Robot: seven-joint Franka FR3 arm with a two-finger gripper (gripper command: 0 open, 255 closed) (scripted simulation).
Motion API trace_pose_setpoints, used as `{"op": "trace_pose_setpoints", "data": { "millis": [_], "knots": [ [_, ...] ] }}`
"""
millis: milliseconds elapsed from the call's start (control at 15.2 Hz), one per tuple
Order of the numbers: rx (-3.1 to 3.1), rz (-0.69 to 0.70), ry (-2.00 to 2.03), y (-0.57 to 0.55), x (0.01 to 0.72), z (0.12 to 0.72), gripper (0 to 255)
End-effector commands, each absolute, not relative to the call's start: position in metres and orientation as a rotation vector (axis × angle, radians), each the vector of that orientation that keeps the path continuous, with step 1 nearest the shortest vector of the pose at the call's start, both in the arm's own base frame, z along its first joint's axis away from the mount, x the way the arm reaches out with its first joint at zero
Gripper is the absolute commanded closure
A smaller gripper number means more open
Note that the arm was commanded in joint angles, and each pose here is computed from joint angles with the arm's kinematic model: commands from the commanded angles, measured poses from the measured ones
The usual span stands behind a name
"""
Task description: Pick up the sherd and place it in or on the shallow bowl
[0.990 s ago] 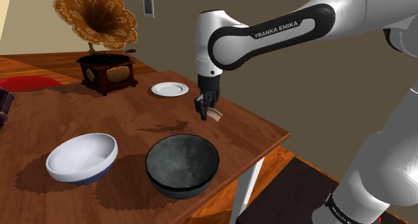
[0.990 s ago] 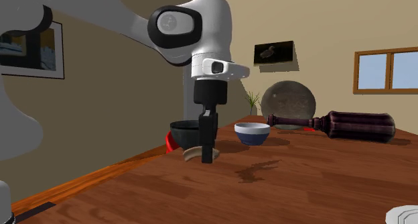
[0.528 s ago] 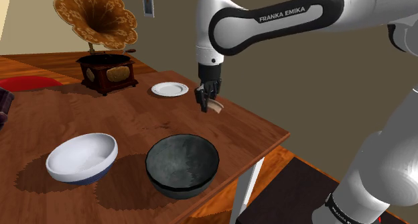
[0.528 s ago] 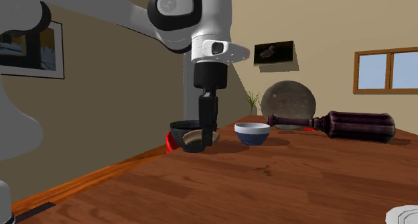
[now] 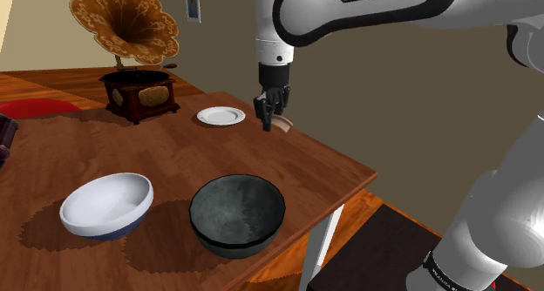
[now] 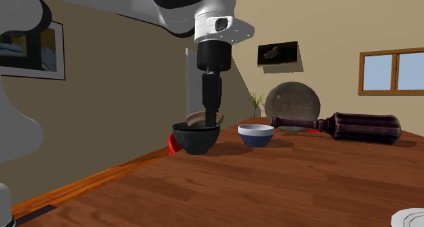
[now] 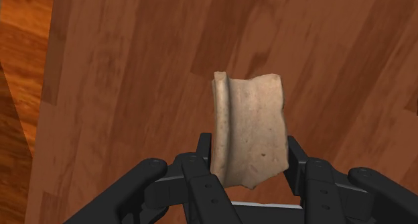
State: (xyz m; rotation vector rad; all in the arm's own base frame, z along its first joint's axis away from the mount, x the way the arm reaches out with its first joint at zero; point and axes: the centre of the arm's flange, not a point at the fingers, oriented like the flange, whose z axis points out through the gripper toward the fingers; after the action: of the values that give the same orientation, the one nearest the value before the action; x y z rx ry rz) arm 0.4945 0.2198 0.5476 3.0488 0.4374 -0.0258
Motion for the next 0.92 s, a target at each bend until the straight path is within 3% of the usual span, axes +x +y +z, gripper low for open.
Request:
{"op": "trace_pose_setpoints", "data": {
  "millis": [0,396,858],
  "knots": [
    [3.049,-0.027,0.438,0.221,0.493,0.558,255],
    [3.049,-0.027,0.438,0.221,0.493,0.584,255],
    [3.049,-0.027,0.438,0.298,0.443,0.588,255]
  ]
}}
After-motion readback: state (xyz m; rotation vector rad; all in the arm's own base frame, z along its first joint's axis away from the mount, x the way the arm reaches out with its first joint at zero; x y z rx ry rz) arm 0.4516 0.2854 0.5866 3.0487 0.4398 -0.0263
